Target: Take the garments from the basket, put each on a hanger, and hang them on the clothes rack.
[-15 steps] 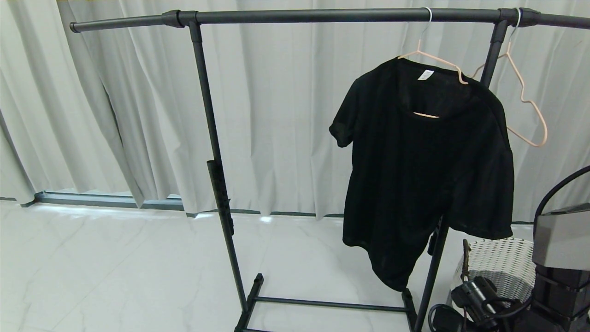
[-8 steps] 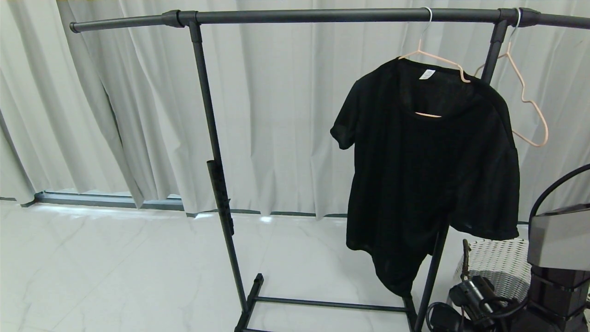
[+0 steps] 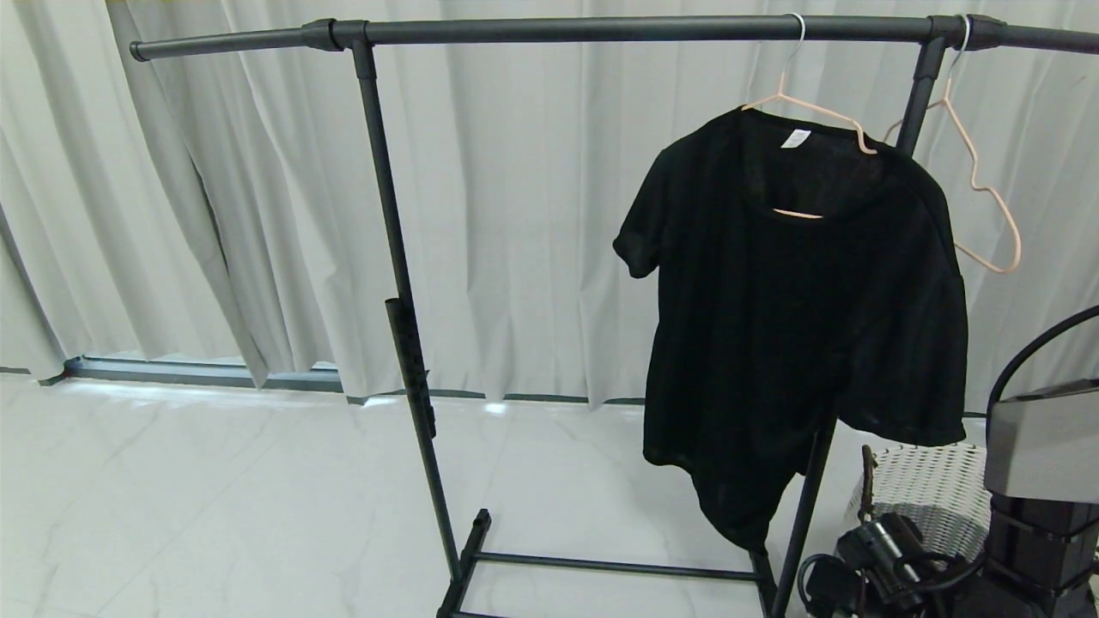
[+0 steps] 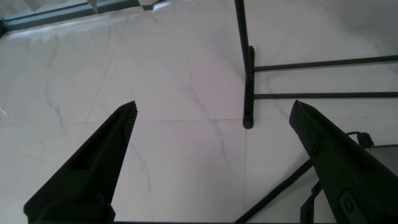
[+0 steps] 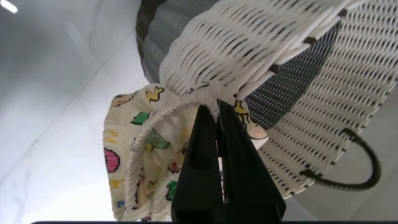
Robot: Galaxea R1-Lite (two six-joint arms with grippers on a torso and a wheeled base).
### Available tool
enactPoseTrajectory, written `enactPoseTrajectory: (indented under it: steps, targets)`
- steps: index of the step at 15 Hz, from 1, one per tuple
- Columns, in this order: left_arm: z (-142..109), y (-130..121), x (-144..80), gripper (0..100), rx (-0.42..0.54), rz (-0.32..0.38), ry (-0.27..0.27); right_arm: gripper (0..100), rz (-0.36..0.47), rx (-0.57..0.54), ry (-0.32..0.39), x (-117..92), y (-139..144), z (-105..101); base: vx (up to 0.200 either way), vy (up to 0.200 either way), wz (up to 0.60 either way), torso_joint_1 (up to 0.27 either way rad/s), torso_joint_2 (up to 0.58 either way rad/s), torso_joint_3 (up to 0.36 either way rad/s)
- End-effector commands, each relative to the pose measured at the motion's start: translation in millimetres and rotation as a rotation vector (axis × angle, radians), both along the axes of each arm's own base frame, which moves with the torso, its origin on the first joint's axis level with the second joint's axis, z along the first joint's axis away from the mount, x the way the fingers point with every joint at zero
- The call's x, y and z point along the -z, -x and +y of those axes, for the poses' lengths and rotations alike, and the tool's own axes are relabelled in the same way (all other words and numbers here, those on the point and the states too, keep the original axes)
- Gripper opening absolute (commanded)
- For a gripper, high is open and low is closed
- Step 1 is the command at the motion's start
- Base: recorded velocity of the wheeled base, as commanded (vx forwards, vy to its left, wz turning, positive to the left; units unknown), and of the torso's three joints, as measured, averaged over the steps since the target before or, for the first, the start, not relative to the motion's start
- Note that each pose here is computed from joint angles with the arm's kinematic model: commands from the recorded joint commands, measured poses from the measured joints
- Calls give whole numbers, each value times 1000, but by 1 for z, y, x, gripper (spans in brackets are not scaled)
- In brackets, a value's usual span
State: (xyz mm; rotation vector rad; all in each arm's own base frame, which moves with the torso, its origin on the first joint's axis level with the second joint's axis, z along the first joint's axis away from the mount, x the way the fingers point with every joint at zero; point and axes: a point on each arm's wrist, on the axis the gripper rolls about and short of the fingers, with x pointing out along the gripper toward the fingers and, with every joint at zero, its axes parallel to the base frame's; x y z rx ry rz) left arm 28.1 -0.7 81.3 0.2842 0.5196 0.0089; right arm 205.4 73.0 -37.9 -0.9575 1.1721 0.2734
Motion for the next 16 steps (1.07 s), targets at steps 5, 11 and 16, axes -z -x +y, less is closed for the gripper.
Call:
enactPoseTrajectory:
  steps: [5, 11, 16]
  targets:
    - [0, 1, 1, 100, -43, 9, 91, 0, -291, 55, -133, -66, -6, -5, 0, 0, 0, 0, 0, 0]
    - [0, 3, 1, 100, -35, -16, 98, 0, -587, 74, -255, -145, 9, -10, 0, 0, 0, 0, 0, 0]
    - [1, 5, 0, 100, -35, -41, 106, 0, -594, 75, -280, -242, 25, -13, 0, 0, 0, 0, 0, 0]
